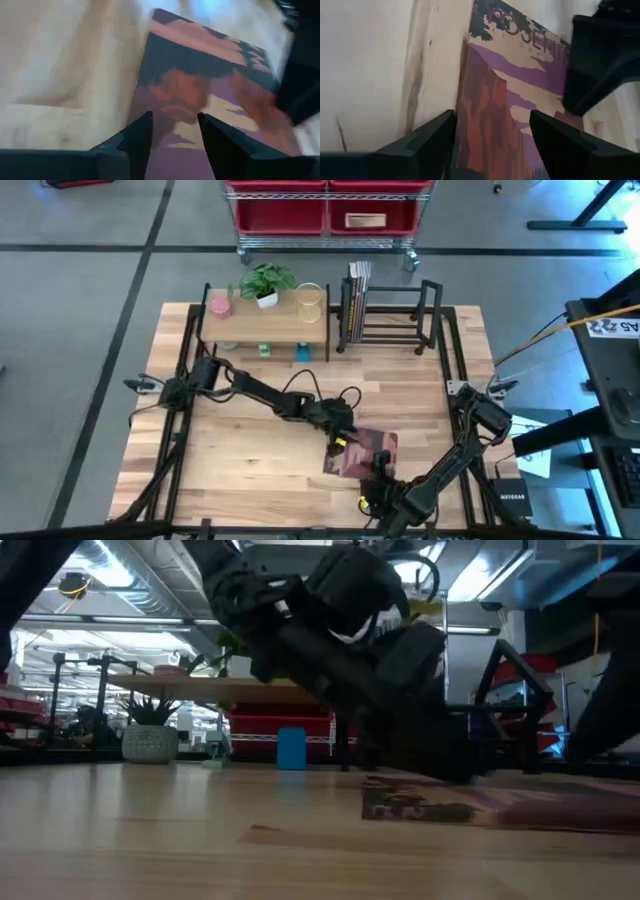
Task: Stock shelves
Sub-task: Put the red purple book on the bookshelf
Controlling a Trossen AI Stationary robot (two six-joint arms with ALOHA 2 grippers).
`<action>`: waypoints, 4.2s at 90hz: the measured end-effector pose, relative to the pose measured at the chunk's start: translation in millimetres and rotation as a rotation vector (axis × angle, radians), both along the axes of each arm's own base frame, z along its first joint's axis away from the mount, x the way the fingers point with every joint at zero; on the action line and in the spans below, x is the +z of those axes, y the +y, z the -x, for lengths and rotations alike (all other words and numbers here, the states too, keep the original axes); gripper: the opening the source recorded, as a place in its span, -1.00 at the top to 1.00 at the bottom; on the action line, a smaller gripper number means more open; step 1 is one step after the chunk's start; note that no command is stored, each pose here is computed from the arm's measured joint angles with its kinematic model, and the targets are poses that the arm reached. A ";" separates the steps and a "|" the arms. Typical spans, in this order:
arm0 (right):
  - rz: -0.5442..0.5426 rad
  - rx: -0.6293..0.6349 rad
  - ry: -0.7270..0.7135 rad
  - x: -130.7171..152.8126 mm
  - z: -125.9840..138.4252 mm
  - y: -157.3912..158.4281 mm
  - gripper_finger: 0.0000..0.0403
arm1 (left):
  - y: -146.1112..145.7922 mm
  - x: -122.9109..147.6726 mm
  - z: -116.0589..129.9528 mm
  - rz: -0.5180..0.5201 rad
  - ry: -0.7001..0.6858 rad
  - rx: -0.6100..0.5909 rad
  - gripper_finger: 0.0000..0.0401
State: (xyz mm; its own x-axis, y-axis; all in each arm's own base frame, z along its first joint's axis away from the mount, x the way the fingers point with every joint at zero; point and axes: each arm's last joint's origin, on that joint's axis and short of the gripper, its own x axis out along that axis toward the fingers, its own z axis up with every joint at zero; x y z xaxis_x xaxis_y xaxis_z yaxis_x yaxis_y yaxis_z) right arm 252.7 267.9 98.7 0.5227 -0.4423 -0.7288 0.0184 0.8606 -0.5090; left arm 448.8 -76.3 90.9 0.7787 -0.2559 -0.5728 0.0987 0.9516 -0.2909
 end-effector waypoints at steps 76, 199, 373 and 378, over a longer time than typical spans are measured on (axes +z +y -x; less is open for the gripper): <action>0.144 -0.053 0.013 28.5 -5.4 -0.8 -0.23 | -11.1 -12.1 4.1 0.094 0.061 -0.060 0.24; 0.222 0.067 0.095 -4.8 -8.5 11.6 -0.23 | 11.0 -4.9 5.0 -0.176 0.061 0.316 0.24; 0.285 0.156 0.116 -10.1 -20.8 18.0 -0.23 | -19.3 -14.6 11.3 0.063 0.146 0.080 0.24; 0.292 0.148 0.103 -10.0 -20.9 17.6 -0.23 | -19.2 -15.0 11.4 0.067 0.144 0.083 0.24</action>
State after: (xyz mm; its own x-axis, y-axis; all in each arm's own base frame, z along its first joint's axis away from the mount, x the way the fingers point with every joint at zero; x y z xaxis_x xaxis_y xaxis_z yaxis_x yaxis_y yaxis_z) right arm 273.6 285.5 88.7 0.5267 -0.5648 -0.6353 -0.1604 0.6679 -0.7267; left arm 437.4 -95.5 75.9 0.7100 -0.2351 -0.6638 -0.0271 0.9328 -0.3593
